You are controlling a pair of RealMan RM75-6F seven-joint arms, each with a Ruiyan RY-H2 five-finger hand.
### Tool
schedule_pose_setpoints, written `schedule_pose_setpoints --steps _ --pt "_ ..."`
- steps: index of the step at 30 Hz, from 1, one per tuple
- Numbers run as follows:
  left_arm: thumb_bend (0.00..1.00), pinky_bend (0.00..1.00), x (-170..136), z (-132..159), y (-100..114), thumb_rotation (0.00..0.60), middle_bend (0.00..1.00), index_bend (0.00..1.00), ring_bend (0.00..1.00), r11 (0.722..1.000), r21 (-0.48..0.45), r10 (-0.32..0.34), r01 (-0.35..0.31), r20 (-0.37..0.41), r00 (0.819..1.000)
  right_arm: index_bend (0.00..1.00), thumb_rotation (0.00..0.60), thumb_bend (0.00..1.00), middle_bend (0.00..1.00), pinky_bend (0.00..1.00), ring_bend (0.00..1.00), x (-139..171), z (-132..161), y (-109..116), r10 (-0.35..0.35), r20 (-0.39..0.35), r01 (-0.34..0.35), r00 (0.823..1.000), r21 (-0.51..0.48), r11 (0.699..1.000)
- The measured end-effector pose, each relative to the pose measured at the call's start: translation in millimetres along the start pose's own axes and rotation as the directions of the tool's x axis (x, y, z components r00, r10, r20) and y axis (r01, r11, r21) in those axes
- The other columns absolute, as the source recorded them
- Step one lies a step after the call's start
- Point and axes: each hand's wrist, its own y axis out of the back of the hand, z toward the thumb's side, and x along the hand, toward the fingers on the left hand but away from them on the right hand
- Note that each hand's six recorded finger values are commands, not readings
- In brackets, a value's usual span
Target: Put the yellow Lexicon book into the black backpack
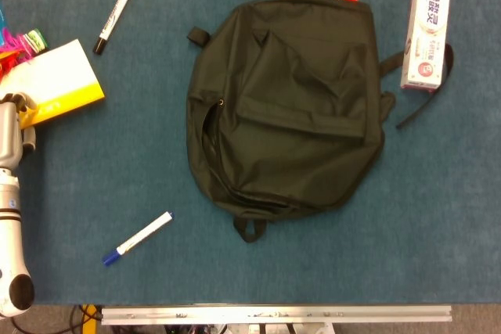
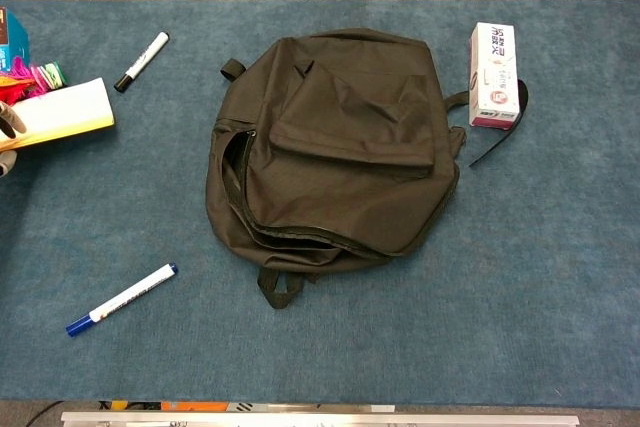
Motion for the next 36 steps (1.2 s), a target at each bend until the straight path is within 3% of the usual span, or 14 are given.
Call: schedule_pose_setpoints --steps 10,20,29,36 --pt "0.38 0.36 1 0 6 0.600 0.45 0.54 0.42 0.998 -0.011 0.062 -0.062 0.017 0.998 0.28 0.600 0.09 0.37 0.38 0.29 0 0 1 -0.001 0.001 0.001 1.000 -0.002 1.000" --pt "0.38 0.45 1 1 12 0.600 0.50 0.60 0.47 0.994 -0.053 0.102 -0.100 0.038 0.994 0.28 0.600 0.09 0.37 0.38 0.29 2 0 2 -0.002 -0.001 0.002 1.000 -0.006 1.000" --pt "0.38 0.50 -5 7 27 0.600 0.53 0.61 0.49 0.979 -0.138 0.165 -0.150 0.106 0.981 0.28 0.600 0.09 0.37 0.38 0.29 1 10 -2 0.023 -0.035 -0.023 0.999 0.011 1.000" --pt "0.38 0.50 -22 9 48 0.600 0.54 0.61 0.49 0.960 -0.221 0.212 -0.170 0.183 0.960 0.28 0.600 0.09 0.37 0.38 0.29 -4 25 -11 0.069 -0.079 -0.066 0.994 0.037 0.997"
